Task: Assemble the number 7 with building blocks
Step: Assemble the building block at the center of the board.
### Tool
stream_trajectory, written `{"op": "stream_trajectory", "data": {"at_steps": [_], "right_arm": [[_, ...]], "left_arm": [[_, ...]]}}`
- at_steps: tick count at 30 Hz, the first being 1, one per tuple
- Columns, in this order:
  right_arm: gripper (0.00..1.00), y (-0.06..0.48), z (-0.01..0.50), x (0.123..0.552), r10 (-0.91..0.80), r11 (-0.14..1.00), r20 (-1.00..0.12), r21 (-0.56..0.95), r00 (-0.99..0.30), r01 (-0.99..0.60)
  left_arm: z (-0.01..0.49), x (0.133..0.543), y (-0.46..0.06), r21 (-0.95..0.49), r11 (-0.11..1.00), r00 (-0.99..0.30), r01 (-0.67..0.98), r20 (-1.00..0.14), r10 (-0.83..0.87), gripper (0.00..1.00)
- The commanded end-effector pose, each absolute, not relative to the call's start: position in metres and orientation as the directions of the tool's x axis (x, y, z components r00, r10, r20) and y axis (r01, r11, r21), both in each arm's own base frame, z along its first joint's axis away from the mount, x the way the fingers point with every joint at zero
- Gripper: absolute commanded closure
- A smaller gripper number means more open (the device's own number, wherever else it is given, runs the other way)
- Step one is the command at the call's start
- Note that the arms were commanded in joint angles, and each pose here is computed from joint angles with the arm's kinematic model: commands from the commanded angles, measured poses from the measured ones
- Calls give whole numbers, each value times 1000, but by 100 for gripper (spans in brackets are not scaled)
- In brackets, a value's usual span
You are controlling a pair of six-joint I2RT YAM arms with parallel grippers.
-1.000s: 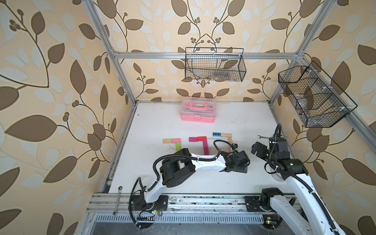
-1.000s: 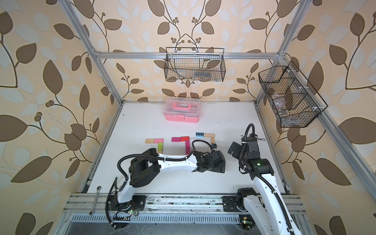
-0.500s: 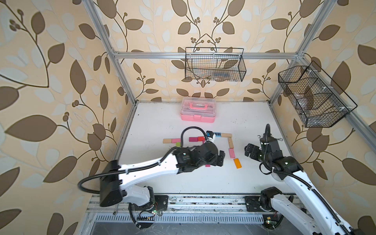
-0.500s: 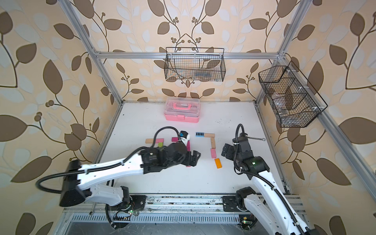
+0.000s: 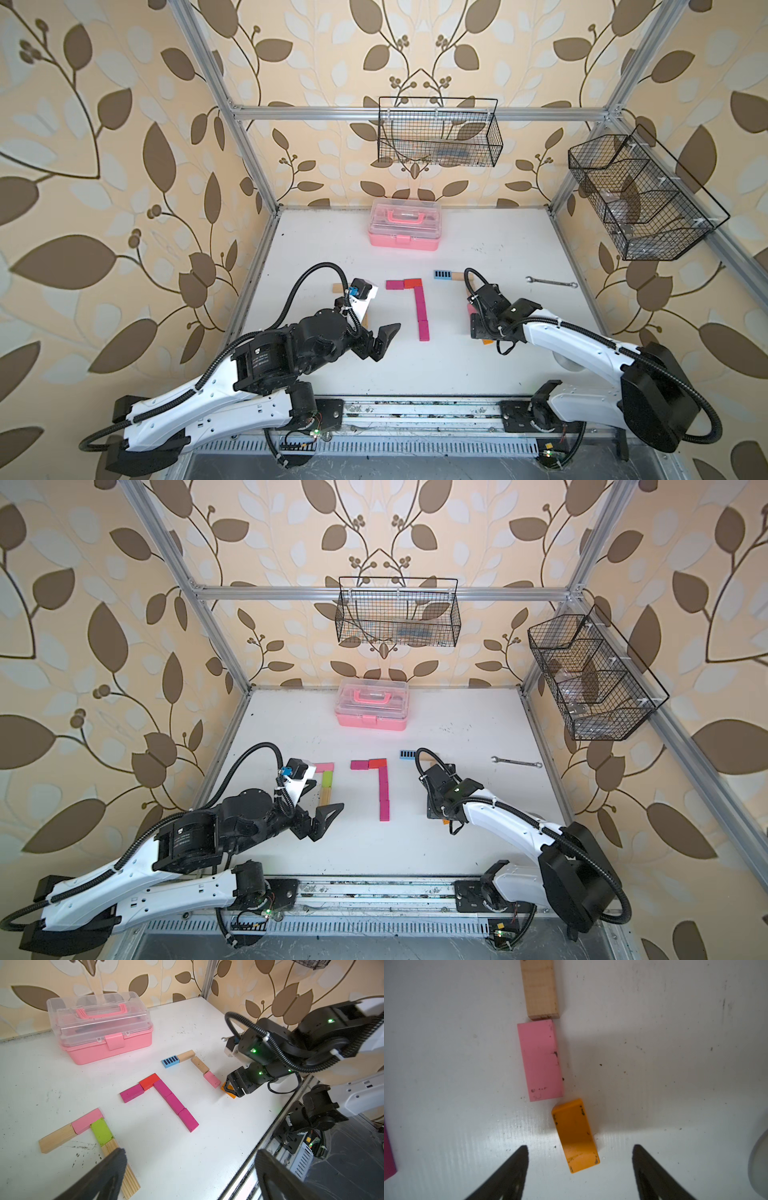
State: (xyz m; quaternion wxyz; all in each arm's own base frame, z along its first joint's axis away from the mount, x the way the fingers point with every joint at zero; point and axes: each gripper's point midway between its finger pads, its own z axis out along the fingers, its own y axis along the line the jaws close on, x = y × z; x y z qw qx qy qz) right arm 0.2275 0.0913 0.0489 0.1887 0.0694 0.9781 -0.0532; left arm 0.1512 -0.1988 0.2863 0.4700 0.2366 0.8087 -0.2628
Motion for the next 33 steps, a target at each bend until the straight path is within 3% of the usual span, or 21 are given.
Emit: {"op": "stream_trajectory", "data": {"at_steps": [1,14,27,33], "right_arm": [[31,90,40,226,100,984,-359,-105,-928,146],[43,88,16,211,81,994,-266,-46,-960,97],[68,94,19,209,63,997,-284,-24,-957,73],[69,98,19,207,54,998,-288,-19,-956,62]], "left_arm": [[289,152,-196,-167,740,-397,651,-907,144,1],[275,162,-202,-138,771,-414,622,-893,175,1],[279,166,-203,-117,775,-381,621,-909,168,1],[280,167,-203,-112,775,-374,622,-912,167,1]]}}
